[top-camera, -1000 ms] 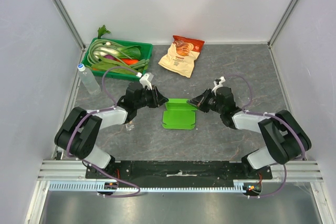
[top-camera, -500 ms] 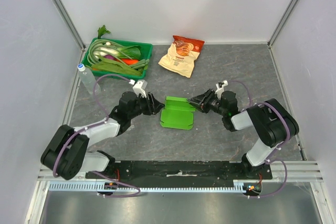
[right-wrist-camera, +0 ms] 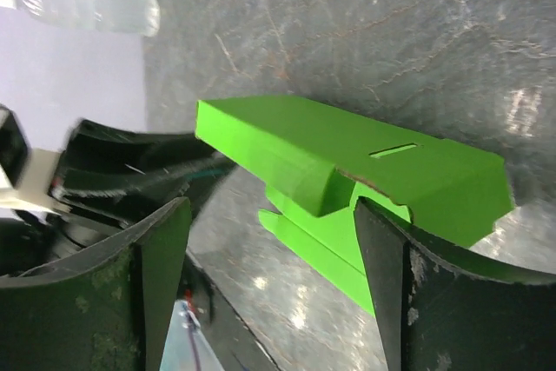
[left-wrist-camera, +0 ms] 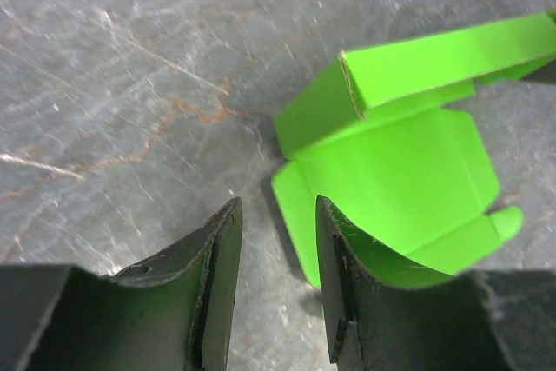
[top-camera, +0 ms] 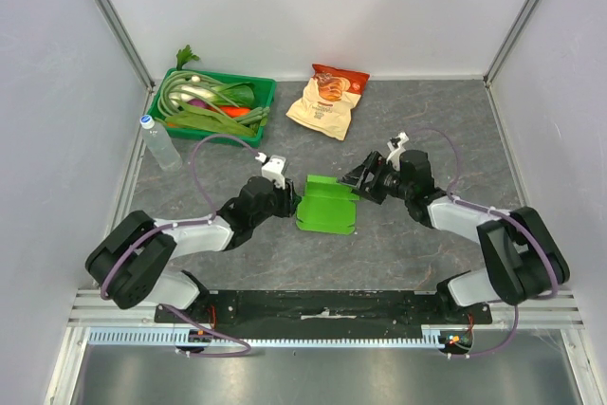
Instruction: Fold the paper box
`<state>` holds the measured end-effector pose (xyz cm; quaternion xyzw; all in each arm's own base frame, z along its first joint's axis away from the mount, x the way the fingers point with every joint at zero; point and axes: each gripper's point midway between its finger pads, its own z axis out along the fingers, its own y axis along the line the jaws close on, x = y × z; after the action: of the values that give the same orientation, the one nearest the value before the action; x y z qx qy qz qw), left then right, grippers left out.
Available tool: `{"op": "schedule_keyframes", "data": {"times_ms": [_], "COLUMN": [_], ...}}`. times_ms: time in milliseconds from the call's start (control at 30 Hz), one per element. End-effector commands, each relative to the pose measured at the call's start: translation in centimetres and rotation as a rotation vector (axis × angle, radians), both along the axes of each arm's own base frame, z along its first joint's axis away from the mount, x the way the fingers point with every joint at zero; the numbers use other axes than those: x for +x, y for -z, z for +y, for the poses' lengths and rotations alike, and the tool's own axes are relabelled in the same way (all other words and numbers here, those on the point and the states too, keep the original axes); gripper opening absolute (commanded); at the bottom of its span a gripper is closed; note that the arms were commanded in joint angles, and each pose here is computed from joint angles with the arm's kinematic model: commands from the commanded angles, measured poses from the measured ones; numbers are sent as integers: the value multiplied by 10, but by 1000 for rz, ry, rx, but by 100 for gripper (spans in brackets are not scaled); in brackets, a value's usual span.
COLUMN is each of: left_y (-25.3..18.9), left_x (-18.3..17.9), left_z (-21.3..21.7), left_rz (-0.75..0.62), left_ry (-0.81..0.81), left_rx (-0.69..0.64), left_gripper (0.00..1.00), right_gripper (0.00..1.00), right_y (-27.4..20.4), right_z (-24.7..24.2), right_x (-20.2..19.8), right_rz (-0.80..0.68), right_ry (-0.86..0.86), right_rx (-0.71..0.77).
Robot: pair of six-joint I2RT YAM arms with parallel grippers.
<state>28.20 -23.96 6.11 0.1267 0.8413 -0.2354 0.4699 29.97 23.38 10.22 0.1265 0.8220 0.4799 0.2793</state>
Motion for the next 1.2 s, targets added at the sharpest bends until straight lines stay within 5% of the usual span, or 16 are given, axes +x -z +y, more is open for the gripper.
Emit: {"op": "schedule_keyframes", "data": {"times_ms": [0, 233, 400, 600, 1167], "left_y": [-27, -30, -19, -10, -22], "left_x": [32, 10, 9, 25, 38], "left_z": [-6, -27, -36, -38, -47], "left_rz": [-117, -116, -150, -172, -314], "left_ry": [-27, 98, 103, 19, -79], "left_rx": [58, -54, 32, 119, 131], "left_gripper": [46, 54, 54, 45, 44], "right_gripper": [85, 89, 88, 66, 61], "right_y": [4, -14, -29, -3, -5], "right_z": [-21, -33, -49, -80, -37], "right_x": [-12, -17, -19, -27, -22], "right_rz": [-13, -64, -103, -95, -167], "right_ry": [-100, -177, -130, -67, -52], "right_rx": [-265, -402, -474, -709, -644]}}
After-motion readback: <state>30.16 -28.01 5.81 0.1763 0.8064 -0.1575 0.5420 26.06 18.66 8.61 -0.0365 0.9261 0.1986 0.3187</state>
